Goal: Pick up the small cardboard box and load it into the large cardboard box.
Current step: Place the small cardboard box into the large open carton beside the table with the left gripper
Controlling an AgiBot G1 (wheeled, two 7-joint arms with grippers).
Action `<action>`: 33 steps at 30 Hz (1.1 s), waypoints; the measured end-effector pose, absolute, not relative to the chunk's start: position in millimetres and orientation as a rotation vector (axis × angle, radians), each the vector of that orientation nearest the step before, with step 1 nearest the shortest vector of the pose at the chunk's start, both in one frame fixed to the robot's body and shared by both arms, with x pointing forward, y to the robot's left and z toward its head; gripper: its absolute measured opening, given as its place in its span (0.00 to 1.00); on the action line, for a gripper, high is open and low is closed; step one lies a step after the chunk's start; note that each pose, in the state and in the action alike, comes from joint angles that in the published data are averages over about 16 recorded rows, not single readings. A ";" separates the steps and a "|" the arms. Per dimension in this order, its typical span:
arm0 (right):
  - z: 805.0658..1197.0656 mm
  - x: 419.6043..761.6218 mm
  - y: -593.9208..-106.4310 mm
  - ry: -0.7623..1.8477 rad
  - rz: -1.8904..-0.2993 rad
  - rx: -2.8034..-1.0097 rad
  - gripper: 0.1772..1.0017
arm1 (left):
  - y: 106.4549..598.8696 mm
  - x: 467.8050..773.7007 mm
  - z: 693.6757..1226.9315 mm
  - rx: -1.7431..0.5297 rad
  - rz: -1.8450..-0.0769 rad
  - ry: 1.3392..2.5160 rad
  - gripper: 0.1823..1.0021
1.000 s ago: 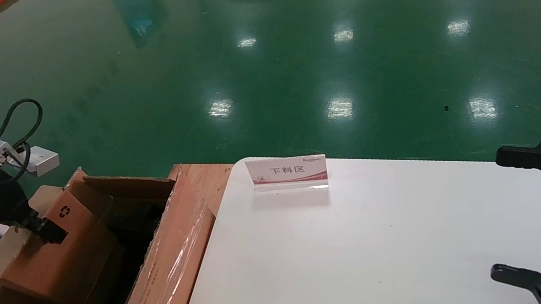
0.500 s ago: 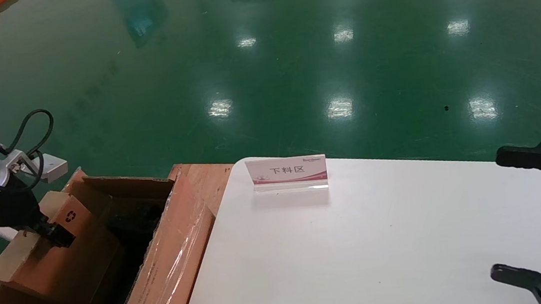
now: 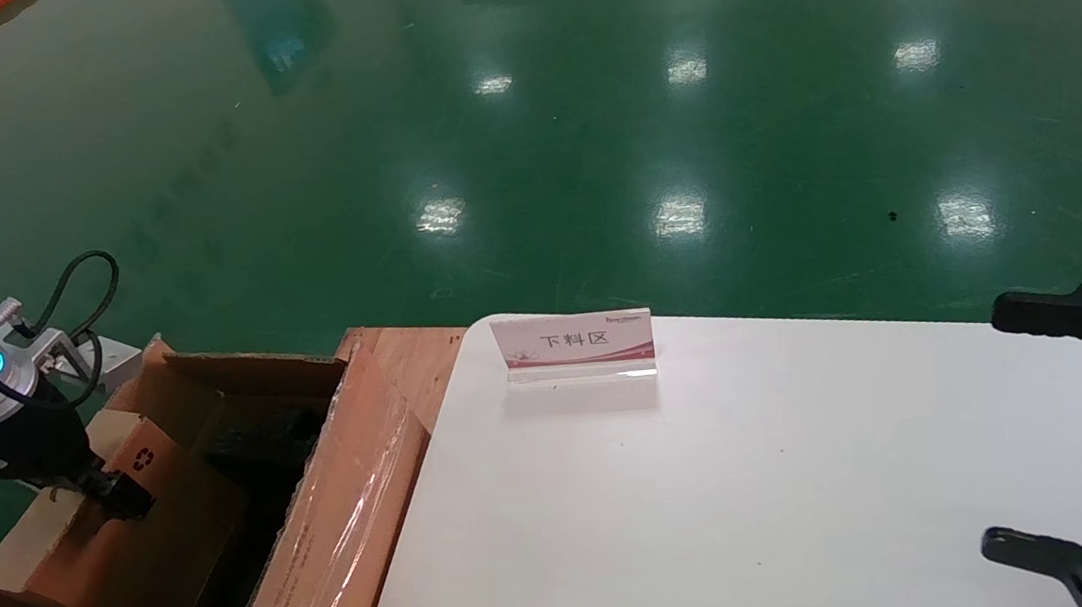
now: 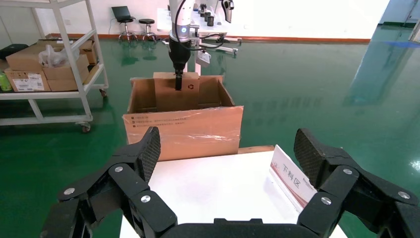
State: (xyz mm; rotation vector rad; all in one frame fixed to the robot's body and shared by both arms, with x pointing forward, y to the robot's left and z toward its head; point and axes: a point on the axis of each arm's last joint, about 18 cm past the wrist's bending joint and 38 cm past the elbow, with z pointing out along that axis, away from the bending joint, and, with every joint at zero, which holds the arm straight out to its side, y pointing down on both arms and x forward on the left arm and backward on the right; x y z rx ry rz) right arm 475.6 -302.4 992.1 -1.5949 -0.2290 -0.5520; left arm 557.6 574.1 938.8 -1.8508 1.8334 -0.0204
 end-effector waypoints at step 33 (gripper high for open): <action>992.1 475.7 -302.5 -0.229 -0.552 -1.595 1.00 | 572.3 559.8 940.4 -1.842 -0.031 1.836 0.56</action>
